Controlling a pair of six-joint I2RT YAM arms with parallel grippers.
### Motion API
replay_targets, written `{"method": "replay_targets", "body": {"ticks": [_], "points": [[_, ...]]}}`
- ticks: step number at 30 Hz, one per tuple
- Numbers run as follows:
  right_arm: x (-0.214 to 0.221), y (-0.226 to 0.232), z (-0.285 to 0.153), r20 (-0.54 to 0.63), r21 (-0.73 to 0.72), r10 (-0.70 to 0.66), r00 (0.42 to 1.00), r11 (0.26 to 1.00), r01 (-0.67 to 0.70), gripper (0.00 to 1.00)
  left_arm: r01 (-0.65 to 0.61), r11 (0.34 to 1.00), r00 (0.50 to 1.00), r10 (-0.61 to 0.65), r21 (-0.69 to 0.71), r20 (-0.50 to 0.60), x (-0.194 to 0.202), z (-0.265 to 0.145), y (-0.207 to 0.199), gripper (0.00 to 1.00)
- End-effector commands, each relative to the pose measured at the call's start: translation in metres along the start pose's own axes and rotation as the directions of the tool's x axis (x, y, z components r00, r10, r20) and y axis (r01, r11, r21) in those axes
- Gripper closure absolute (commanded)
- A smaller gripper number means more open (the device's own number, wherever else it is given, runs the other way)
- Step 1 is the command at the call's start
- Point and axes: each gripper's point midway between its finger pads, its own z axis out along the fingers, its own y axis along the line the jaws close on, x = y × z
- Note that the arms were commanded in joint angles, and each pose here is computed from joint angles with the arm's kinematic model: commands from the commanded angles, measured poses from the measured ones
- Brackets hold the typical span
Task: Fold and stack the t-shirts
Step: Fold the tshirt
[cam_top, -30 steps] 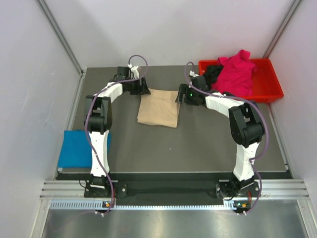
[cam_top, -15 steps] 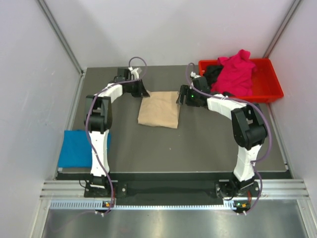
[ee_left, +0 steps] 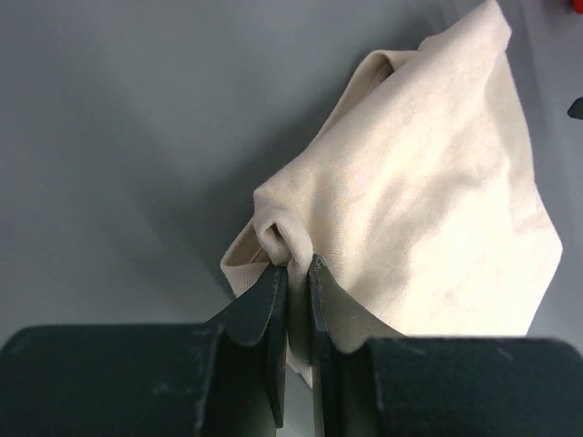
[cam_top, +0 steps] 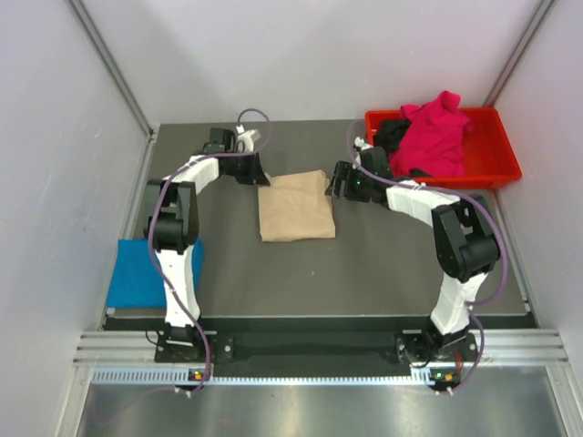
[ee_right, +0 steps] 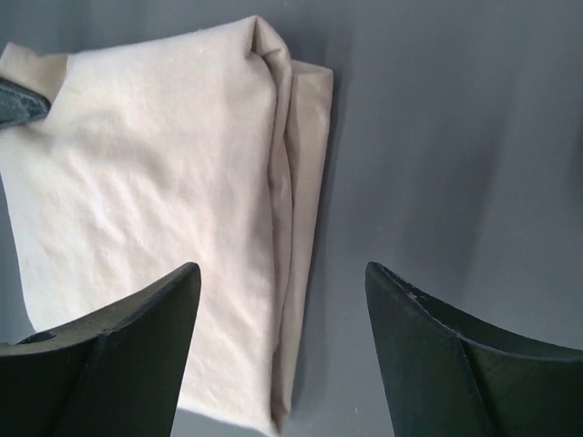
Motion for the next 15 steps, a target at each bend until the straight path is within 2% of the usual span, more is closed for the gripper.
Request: {"method": "replay_targets", "body": {"ticks": [1,2,5,6,8,9,10,13,14,15], "points": [[-0.029,0.016,0.016,0.086,-0.068,0.024,0.996,0.998,-0.019,0.27,-0.059,0.998,0.997,0.06,-0.029,0.048,-0.02,-0.009,0.002,1.0],[-0.044,0.023,0.019,0.113,-0.079,0.022,0.993,0.997,-0.013,0.28,-0.052,0.998,0.998,0.053,-0.033,0.041,-0.018,-0.006,0.006,1.0],[-0.052,0.021,0.04,0.095,-0.067,0.041,0.995,0.997,-0.035,0.28,-0.019,0.999,0.999,0.021,-0.036,0.049,-0.024,0.0,0.01,1.0],[-0.036,0.012,0.053,0.032,-0.04,0.059,0.998,0.998,-0.057,0.28,-0.009,0.999,0.999,0.011,-0.038,0.052,-0.026,0.002,0.011,1.0],[-0.029,0.007,0.065,0.003,-0.029,0.09,0.996,0.996,-0.09,0.28,-0.006,0.999,0.998,0.009,-0.047,0.06,-0.032,0.006,0.016,1.0],[-0.028,0.005,0.068,0.005,-0.023,0.099,0.995,0.995,-0.099,0.28,-0.003,0.998,0.998,0.007,-0.059,0.065,-0.034,0.007,0.019,0.96],[-0.026,0.004,0.069,0.003,-0.021,0.109,0.994,0.994,-0.109,0.32,-0.005,0.998,0.997,0.009,-0.069,0.07,-0.039,0.008,0.022,0.82],[-0.021,0.004,0.071,-0.004,-0.033,0.131,0.991,0.991,-0.131,0.42,0.006,0.994,0.997,0.001,-0.107,0.072,-0.04,0.004,0.027,0.55],[-0.022,0.005,0.071,0.008,-0.045,0.133,0.991,0.99,-0.132,0.47,-0.001,0.993,0.996,0.012,-0.119,0.089,-0.046,-0.004,0.024,0.32],[-0.024,0.005,0.07,0.018,-0.051,0.137,0.99,0.989,-0.136,0.54,-0.001,0.989,0.993,0.018,-0.147,0.114,-0.05,-0.007,0.027,0.27]]}}
